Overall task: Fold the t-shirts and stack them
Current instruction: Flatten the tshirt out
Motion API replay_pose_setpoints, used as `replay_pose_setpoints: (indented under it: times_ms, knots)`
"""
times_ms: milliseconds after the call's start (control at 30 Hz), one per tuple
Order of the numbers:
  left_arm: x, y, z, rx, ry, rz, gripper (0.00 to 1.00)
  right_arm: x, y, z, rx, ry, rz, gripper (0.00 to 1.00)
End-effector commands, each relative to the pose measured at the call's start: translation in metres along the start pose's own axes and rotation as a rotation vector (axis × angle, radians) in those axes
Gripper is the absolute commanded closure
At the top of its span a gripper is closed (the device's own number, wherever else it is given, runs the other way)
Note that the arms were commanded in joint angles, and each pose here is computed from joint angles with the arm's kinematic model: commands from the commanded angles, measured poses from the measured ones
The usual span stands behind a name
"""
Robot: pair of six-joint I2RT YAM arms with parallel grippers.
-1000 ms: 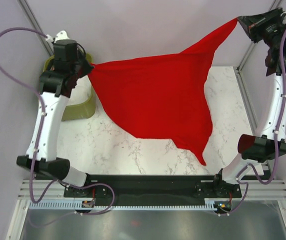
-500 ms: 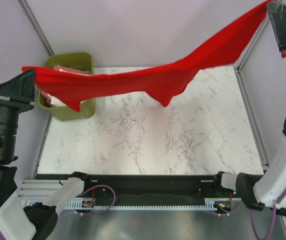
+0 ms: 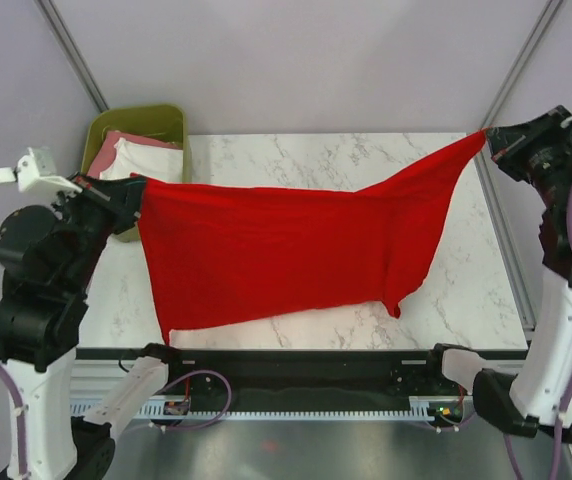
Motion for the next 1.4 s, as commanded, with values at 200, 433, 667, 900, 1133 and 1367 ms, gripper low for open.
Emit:
replay_pose_setpoints:
  times_ms: [200, 433, 667, 900, 1133, 1367]
  knots:
    - [-0.010, -0.006, -0.037, -0.063, 0.061, -0.052, 0.98, -0.036, 0.006, -0.010, -0.124, 0.103, 0.453, 1.00]
    - [-0.017, -0.004, -0.047, -0.067, 0.072, -0.059, 0.98, -0.026, 0.026, -0.008, -0.064, 0.020, 0.440, 1.00]
    - [0.020, -0.039, -0.083, -0.085, -0.042, -0.071, 0.98, 0.037, 0.066, -0.017, 0.005, -0.204, 0.328, 1.00]
    - [0.025, -0.043, -0.031, -0.212, -0.073, -0.031, 0.98, 0.064, 0.058, 0.053, 0.145, -0.428, 0.222, 1.00]
    - [0.001, -0.012, 0.047, -0.297, -0.087, 0.073, 0.98, 0.041, 0.007, 0.136, 0.129, -0.426, 0.177, 1.00]
    - [-0.021, 0.010, 0.068, -0.243, -0.016, 0.119, 0.98, 0.037, -0.011, 0.159, 0.049, -0.409, 0.228, 1.00]
Point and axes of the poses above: each gripper's point midway between its finger pads, its own z axis back along the fingers, its own y axis along the line the jaws close on, x = y × z, the point moved 9 cm from there along z, back along the fingers, and after that the axes turned 8 degrees about z, right-handed, at the moved point
